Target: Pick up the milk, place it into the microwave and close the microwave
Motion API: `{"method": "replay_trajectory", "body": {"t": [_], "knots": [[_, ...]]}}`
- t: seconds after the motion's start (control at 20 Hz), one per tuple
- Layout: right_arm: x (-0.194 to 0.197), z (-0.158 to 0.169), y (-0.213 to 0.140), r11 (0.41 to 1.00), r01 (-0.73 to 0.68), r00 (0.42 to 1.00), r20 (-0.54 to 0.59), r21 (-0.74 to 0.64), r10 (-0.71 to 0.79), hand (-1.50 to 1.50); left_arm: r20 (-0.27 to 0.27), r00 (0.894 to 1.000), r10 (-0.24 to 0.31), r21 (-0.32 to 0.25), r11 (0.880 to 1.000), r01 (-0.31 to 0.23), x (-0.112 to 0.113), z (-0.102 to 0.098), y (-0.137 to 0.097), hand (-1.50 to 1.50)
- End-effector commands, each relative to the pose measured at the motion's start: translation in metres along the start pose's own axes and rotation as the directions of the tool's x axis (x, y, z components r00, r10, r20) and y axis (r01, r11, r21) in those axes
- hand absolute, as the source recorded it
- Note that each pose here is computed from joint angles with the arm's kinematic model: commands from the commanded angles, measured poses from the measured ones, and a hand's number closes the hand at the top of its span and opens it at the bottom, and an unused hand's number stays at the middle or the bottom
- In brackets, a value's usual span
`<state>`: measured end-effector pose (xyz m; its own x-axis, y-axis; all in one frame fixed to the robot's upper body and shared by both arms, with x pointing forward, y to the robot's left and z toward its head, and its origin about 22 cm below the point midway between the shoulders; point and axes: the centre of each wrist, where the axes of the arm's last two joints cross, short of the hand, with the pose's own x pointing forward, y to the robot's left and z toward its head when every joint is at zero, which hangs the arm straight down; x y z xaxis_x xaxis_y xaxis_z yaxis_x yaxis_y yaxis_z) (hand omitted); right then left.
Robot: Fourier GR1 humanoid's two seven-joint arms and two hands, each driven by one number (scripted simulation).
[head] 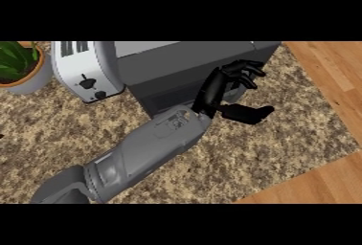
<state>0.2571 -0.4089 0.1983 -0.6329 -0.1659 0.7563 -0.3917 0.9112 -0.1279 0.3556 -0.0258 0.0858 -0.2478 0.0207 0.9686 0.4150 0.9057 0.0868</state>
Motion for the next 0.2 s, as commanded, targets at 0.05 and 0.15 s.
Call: {"method": "replay_trajectory", "body": {"t": [0.05, 0.15], "knots": [[0.0048, 0.0071, -0.0012, 1.000, 0.003, 1.000, -0.002, -0.011, -0.003, -1.50, -0.150, 0.986, -0.068, 0.332, 0.936, 0.115, -0.0403, 0.0052, 0.0918, -1.50], [0.0062, 0.0067, 0.0005, 1.000, 0.005, 1.000, -0.013, -0.003, -0.005, -1.50, -0.140, 0.988, -0.063, 0.325, 0.940, 0.106, -0.0391, 0.0048, 0.0947, -1.50]]}}
